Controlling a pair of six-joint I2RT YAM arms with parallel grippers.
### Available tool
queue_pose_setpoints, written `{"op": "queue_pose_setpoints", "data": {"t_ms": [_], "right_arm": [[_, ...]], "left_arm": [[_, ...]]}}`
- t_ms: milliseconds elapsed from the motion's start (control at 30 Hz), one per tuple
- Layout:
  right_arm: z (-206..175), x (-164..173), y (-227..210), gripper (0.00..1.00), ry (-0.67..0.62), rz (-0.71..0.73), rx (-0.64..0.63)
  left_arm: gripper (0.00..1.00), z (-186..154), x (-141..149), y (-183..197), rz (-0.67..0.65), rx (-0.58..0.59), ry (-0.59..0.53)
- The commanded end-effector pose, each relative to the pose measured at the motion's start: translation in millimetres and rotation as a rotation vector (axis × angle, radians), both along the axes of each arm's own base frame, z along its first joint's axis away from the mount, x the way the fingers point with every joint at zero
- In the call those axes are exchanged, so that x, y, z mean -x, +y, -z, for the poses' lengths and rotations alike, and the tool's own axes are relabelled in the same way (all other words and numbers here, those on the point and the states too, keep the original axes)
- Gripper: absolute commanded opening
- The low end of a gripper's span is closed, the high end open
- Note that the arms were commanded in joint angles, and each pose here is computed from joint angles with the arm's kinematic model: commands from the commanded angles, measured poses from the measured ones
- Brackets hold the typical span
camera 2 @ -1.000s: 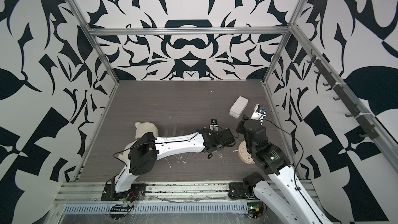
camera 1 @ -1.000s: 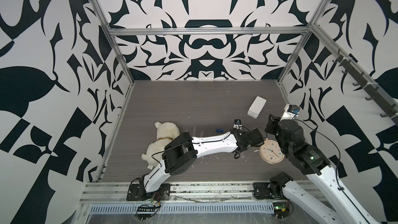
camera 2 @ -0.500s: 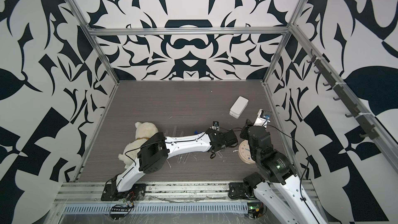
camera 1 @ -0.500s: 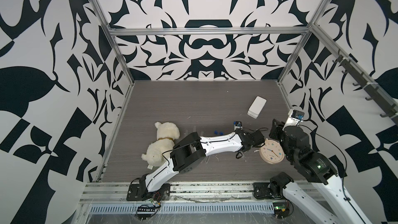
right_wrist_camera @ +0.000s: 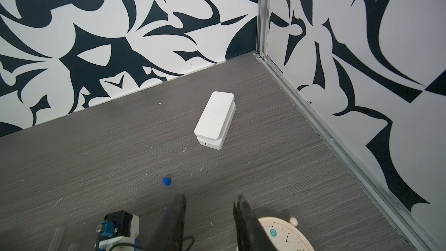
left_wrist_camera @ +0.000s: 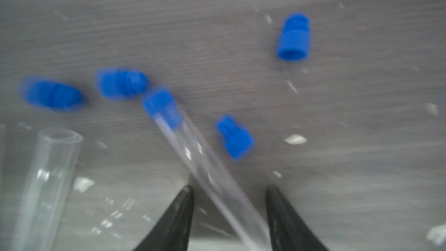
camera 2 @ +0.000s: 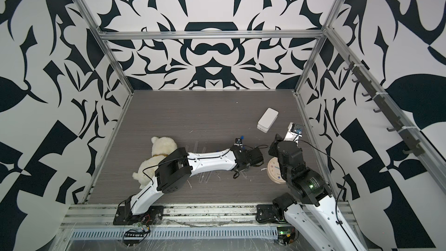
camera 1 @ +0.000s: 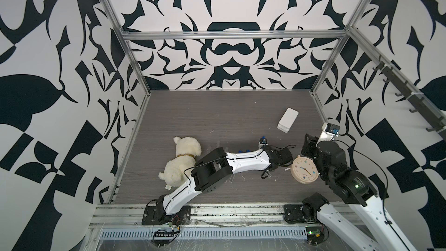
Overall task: Remove stoppers from test tubes
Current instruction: Pick up the test tube at the center of the board.
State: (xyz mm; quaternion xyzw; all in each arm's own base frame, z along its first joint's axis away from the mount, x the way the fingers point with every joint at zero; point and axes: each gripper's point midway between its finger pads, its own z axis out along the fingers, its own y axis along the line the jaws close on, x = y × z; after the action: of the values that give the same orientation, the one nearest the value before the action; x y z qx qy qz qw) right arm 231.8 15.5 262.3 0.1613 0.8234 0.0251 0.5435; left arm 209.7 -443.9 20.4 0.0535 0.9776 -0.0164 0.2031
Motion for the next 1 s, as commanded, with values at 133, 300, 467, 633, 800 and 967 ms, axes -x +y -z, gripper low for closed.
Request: {"op": "queue_pose_setpoints", "data": {"t_ms": [133,300,467,633,800,967], "right_arm": [[0.9,-7.6,5.7,0.35,-0.003,-0.010,-0.008],[6.0,-11.8,11.2,0.35,0.008,-0.021,-0.028],[11.4,-17.0,17.2,0.35,0.018,-0.030,-0.049],[19.5,-22.3,22.7,0.35,0.037,-0.036,-0.066],[24.7,-26.6,25.9,0.35,0.051,-0.036,-0.072],[27.6,-30.3,28.5,0.35,0.059,-0.036,-0.077]], "left_arm": [[0.45,22.7,16.8,23.1,-0.007,-0.041,0.101],[0.29,23.8,29.3,39.8,0.004,-0.045,0.142],[0.17,21.8,45.3,63.1,0.067,-0.073,0.190],[0.11,24.5,61.9,81.5,0.144,-0.099,0.254],[0.12,25.1,71.7,93.1,0.189,-0.123,0.291],[0.19,25.2,79.9,104.0,0.221,-0.179,0.340]]}}
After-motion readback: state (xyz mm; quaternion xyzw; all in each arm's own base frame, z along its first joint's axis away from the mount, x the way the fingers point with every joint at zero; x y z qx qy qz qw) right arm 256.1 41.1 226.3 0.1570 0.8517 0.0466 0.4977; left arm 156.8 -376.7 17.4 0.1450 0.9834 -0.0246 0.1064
